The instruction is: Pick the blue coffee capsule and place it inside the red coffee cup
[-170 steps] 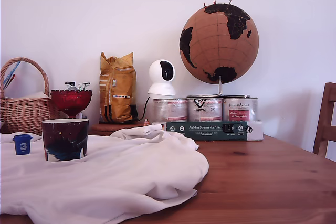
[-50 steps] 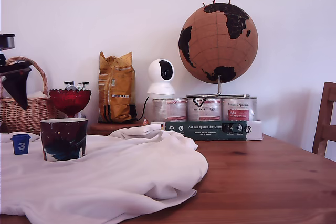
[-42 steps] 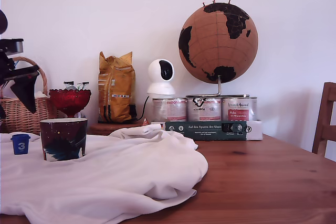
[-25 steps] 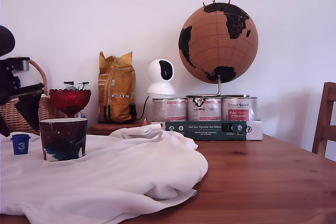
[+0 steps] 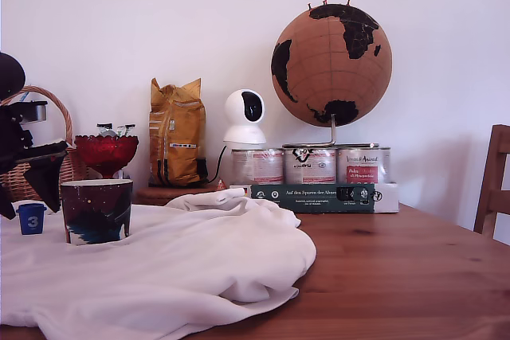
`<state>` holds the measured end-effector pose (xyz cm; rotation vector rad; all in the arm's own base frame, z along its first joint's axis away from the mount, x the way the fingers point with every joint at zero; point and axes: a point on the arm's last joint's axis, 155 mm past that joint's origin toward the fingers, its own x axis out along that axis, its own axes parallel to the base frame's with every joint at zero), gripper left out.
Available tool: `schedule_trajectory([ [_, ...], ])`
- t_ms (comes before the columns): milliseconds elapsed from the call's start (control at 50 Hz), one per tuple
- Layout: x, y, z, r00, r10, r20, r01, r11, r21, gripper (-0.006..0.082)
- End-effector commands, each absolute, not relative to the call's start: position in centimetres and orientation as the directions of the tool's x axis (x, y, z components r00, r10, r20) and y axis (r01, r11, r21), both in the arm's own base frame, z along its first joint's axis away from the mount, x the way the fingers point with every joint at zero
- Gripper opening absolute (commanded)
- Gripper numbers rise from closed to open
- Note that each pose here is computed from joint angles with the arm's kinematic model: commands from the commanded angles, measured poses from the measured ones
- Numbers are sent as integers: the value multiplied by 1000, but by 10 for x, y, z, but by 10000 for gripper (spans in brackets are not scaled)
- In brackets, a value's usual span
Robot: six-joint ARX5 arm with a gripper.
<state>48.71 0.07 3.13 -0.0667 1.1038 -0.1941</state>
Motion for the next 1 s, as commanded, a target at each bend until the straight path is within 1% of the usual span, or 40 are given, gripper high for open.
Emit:
schedule_trajectory([
  [0, 485, 2, 14, 404, -190, -895, 123, 981, -153, 677],
  [60, 486, 2, 15, 409, -189, -893, 124, 981, -151, 655],
  [140, 487, 4, 15, 413, -187, -892, 123, 981, -148, 593],
  [180, 487, 4, 15, 411, -186, -893, 123, 981, -148, 536],
  [300, 486, 4, 14, 408, -186, -894, 126, 981, -146, 312],
  [340, 487, 4, 15, 410, -185, -893, 126, 981, -146, 268],
  [380, 487, 4, 15, 413, -185, -892, 127, 981, -145, 244],
  [520, 491, 3, 17, 426, -188, -885, 131, 981, -145, 197],
  [640, 493, 3, 21, 433, -190, -881, 133, 980, -146, 197],
  [780, 495, -2, 34, 433, -219, -874, 144, 974, -173, 198],
  [860, 495, -6, 49, 434, -239, -868, 151, 970, -192, 198],
  [980, 496, -8, 71, 459, -245, -854, 157, 969, -193, 198],
])
